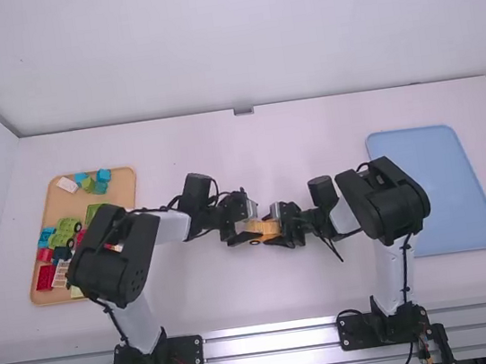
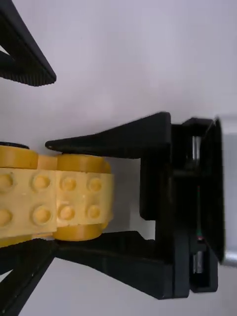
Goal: Assemble lego blocks to make yellow taxi
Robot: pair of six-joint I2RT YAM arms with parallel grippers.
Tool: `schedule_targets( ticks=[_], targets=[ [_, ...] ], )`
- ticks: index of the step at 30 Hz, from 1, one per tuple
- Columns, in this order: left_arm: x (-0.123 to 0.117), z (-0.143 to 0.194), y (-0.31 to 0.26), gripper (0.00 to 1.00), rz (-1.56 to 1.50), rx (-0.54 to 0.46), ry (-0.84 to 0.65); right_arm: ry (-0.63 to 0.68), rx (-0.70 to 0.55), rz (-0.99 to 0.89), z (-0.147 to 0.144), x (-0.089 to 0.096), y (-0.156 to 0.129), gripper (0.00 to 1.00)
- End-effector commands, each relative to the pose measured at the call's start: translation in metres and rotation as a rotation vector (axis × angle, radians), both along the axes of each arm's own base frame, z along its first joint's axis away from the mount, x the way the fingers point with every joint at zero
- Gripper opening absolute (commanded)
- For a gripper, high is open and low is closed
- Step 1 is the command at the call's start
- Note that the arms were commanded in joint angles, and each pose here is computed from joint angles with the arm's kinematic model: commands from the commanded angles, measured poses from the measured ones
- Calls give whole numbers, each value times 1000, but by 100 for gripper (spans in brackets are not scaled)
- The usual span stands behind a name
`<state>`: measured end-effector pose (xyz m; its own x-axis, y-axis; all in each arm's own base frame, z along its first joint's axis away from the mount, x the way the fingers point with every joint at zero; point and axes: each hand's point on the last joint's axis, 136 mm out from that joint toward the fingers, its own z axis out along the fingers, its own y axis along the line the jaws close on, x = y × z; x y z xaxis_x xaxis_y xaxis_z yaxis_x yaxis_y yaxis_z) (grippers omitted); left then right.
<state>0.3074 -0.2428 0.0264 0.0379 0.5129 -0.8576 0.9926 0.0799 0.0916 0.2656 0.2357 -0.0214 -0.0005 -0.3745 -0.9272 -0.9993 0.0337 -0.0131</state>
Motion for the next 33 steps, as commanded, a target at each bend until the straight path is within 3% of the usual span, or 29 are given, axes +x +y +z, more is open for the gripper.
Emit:
schedule_targets(
  ticks=[1, 11, 26, 33],
  targets=[
    [0, 8, 0, 86, 20, -24, 49, 10, -5, -10, -4, 3, -2, 52],
    [-13, -3, 5, 80, 6, 17, 104, 7, -3, 1, -3, 1, 1, 52],
    [-14, -4, 5, 30, 5, 19, 110, 17, -3, -14, -3, 3, -2, 52],
    [-15, -5, 6, 26, -31, 27, 58, 17, -3, -10, -3, 2, -1, 52]
  ],
)
